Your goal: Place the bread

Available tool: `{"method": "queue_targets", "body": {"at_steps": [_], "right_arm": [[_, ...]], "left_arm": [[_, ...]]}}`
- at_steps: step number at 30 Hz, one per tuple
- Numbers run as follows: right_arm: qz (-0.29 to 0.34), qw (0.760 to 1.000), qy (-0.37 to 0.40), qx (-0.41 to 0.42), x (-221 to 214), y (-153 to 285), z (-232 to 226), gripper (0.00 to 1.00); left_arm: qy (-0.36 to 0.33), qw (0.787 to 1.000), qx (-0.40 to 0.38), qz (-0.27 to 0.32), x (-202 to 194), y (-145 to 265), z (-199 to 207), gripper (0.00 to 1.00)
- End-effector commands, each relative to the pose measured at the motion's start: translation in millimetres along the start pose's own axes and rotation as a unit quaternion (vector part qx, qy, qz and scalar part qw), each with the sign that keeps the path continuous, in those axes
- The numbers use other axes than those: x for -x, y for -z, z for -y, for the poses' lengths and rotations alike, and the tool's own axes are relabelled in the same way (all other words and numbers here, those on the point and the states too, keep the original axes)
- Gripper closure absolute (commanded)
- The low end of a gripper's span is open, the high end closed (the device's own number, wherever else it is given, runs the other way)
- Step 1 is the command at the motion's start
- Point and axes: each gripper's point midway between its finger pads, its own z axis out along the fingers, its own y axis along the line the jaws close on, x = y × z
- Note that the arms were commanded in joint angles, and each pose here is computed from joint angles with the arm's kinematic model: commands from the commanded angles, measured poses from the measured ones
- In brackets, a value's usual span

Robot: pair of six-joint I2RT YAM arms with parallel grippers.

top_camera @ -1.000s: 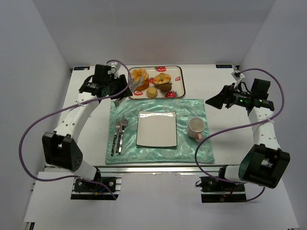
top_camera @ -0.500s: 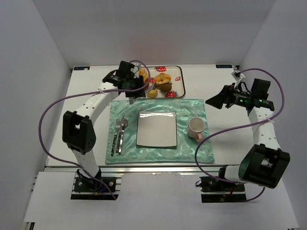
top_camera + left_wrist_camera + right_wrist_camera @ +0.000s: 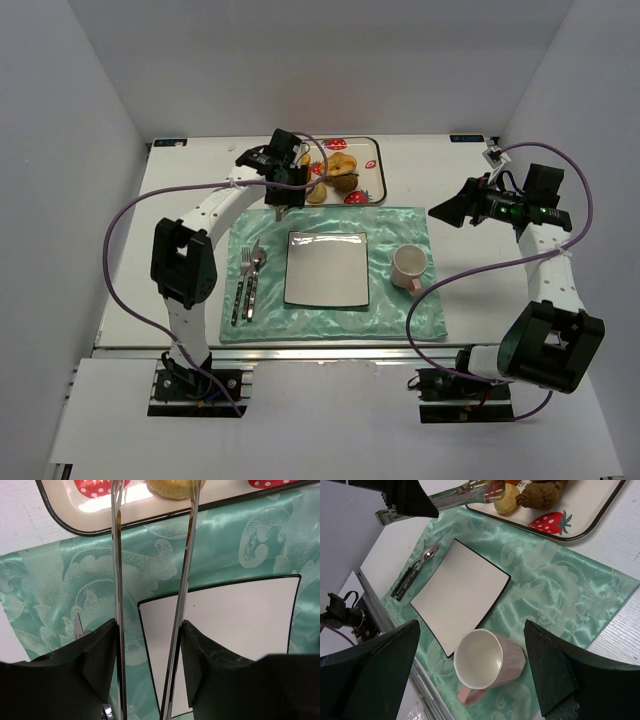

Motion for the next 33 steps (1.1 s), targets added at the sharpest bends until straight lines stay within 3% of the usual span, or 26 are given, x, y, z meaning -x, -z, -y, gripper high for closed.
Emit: {"method": "queue_targets", "body": {"at_steps": [1,18,33], "right_arm": [[0.011,1.0,0.016,0.009,6.1,2.3,-4.7,0.11],[0.011,1.0,0.016,0.009,4.1,1.8,-3.7,0.11],[0.012,1.0,0.019,0.009,4.7,2.6,-5.7,0.11]], "left_arm": [[-0.009,1.0,-0.006,0.028,16.1,15.5,3.8,0.39],[-0.004,0.998,-0.045,0.044,23.7,22.0,19.9,0.36],[0.002,0.998,-0.06,0.016,6.3,3.2,24.7,0.35]]}}
